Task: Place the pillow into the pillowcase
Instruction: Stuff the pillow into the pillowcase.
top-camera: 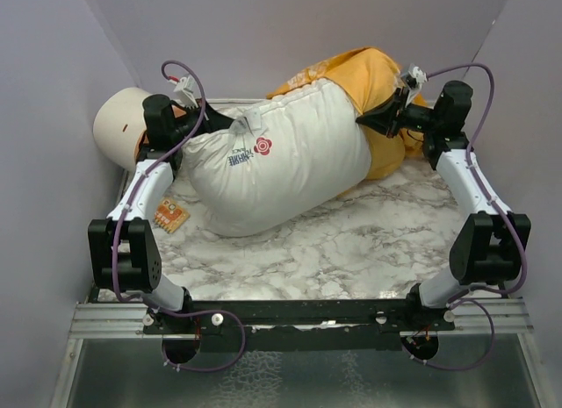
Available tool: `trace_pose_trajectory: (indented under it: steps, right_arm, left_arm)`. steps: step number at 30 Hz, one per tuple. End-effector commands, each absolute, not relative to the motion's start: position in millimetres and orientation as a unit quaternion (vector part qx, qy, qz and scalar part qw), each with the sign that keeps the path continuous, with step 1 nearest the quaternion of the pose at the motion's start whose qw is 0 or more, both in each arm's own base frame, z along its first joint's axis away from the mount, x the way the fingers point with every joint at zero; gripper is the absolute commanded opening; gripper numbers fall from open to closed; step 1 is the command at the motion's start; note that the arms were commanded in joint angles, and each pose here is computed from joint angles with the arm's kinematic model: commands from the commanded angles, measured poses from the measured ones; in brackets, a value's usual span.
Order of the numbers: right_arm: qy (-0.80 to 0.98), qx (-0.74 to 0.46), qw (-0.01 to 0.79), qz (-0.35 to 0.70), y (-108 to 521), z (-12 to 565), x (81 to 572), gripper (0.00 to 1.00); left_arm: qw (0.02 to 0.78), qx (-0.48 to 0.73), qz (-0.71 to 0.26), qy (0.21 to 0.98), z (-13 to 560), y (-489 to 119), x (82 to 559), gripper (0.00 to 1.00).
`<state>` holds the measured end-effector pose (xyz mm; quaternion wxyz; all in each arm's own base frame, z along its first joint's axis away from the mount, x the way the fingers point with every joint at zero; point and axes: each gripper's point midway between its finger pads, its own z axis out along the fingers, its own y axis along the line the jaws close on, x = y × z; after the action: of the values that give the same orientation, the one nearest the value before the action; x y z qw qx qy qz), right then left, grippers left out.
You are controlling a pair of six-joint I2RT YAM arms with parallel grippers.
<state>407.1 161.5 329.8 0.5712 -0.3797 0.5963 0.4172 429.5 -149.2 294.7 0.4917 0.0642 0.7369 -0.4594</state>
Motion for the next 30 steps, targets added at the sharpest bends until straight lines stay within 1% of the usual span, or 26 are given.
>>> trace_pose_trajectory:
  steps: [1, 4, 9, 10, 13, 14, 16, 17, 20, 22, 24, 26, 28, 30]
  right_arm:
    - [0.587, -0.387, 0.536, 0.467, 178.3, 351.3, 382.0, 0.01]
    - [0.626, -0.352, 0.521, 0.461, 172.8, 328.6, 399.8, 0.01]
    - [0.628, -0.365, 0.507, 0.463, 173.4, 312.2, 385.5, 0.01]
    - [0.635, -0.364, 0.509, 0.453, 171.4, 308.5, 386.3, 0.01]
    - [0.655, -0.352, 0.508, 0.434, 162.5, 298.0, 386.9, 0.01]
    - [0.659, -0.346, 0.508, 0.433, 158.8, 295.2, 386.5, 0.01]
    - [0.666, -0.337, 0.507, 0.431, 152.5, 290.8, 386.0, 0.01]
    - [0.668, -0.334, 0.508, 0.43, 149.9, 288.8, 386.0, 0.01]
    - [0.667, -0.332, 0.509, 0.432, 146.3, 286.4, 384.2, 0.01]
    - [0.664, -0.333, 0.51, 0.434, 146.3, 286.7, 382.5, 0.01]
    - [0.661, -0.335, 0.509, 0.438, 147.2, 286.3, 379.8, 0.01]
    - [0.659, -0.337, 0.509, 0.441, 147.8, 284.7, 377.4, 0.01]
    - [0.656, -0.34, 0.506, 0.444, 148.2, 282.5, 373.9, 0.01]
    - [0.655, -0.341, 0.505, 0.446, 147.3, 281.3, 371.3, 0.01]
  left_arm:
    - [0.484, 0.068, -0.457, 0.743, 291.6, -156.4, 430.3, 0.0]
    - [0.47, 0.079, -0.461, 0.749, 285.0, -161.9, 426.1, 0.0]
    - [0.465, 0.092, -0.44, 0.763, 278.1, -165.7, 424.2, 0.0]
    - [0.471, 0.093, -0.427, 0.766, 280.2, -162.4, 426.7, 0.09]
    - [0.504, 0.084, -0.347, 0.786, 290.8, -138.8, 437.8, 0.47]
    - [0.529, 0.077, -0.315, 0.784, 308.2, -126.2, 443.1, 0.56]
    - [0.573, 0.062, -0.256, 0.776, 337.8, -100.9, 444.9, 0.68]
    - [0.593, 0.057, -0.232, 0.769, 354.3, -90.4, 442.9, 0.71]
    - [0.63, 0.073, -0.208, 0.744, 399.5, -82.8, 425.9, 0.74]
    - [0.641, 0.106, -0.237, 0.722, 422.5, -98.1, 408.3, 0.74]
    - [0.647, 0.166, -0.271, 0.693, 437.4, -135.0, 385.3, 0.74]
    - [0.652, 0.244, -0.279, 0.661, 442.7, -187.6, 358.8, 0.77]
    - [0.645, 0.32, -0.287, 0.632, 435.3, -250.7, 330.0, 0.79]
    - [0.637, 0.365, -0.282, 0.617, 424.1, -286.8, 320.5, 0.79]
